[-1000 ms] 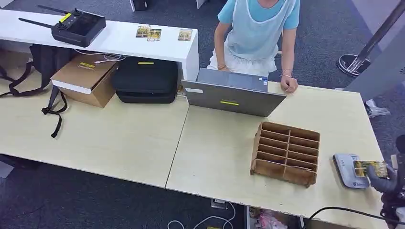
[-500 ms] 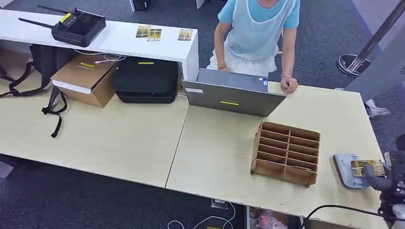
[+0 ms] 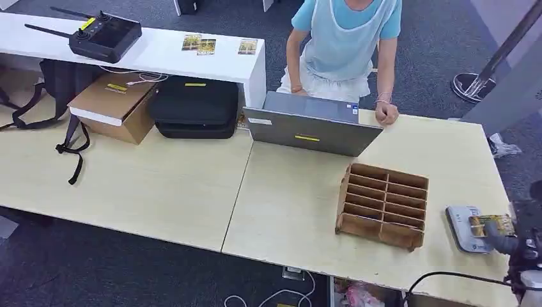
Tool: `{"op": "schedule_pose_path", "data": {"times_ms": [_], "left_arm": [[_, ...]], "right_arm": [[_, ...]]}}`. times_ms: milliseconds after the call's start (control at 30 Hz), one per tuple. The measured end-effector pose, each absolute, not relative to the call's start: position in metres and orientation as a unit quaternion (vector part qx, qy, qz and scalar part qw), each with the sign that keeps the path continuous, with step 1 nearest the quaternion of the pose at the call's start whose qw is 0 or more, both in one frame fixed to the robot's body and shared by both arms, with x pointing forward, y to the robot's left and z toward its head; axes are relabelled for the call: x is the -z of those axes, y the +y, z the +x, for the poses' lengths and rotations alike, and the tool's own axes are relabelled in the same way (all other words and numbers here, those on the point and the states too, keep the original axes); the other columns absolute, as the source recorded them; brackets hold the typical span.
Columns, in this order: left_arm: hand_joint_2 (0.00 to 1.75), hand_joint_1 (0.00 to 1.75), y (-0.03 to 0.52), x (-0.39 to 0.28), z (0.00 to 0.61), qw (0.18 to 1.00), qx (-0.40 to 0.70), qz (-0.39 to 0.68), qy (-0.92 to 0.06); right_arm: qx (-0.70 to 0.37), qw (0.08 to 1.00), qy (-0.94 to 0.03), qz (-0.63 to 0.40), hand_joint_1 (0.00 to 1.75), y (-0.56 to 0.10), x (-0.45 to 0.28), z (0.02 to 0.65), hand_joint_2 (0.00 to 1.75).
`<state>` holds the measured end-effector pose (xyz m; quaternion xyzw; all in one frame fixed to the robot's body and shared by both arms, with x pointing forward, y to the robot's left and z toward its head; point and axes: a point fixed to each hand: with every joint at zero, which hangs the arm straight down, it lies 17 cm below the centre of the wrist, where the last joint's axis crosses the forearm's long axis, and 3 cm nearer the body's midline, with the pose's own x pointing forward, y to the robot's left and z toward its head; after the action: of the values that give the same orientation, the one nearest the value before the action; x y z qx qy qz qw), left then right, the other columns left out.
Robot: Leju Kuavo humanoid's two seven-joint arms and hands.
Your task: Pass the card to the sensor for recognition and then transmit it.
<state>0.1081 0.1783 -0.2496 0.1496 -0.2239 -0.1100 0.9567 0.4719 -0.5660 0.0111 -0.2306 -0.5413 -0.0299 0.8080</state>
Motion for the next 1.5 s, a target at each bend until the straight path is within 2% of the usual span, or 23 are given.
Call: {"op": "schedule_pose_path", "data": {"times_ms": [1067,1300,1500], "left_arm": [[0.0,0.0,0.177,0.25,0.108,0.957,0.114,0.149,-0.223],[0.0,0.0,0.177,0.249,0.109,0.956,0.116,0.148,-0.225],[0.0,0.0,0.178,0.249,0.109,0.956,0.112,0.149,-0.226]], "right_arm": [[0.009,0.805,-0.537,-0.251,1.75,-0.562,-0.01,0.474,1.75],[0.0,0.762,-0.59,-0.267,1.75,-0.556,-0.044,0.496,1.75],[-0.027,0.723,-0.642,-0.252,1.75,-0.529,-0.102,0.541,1.75]]}}
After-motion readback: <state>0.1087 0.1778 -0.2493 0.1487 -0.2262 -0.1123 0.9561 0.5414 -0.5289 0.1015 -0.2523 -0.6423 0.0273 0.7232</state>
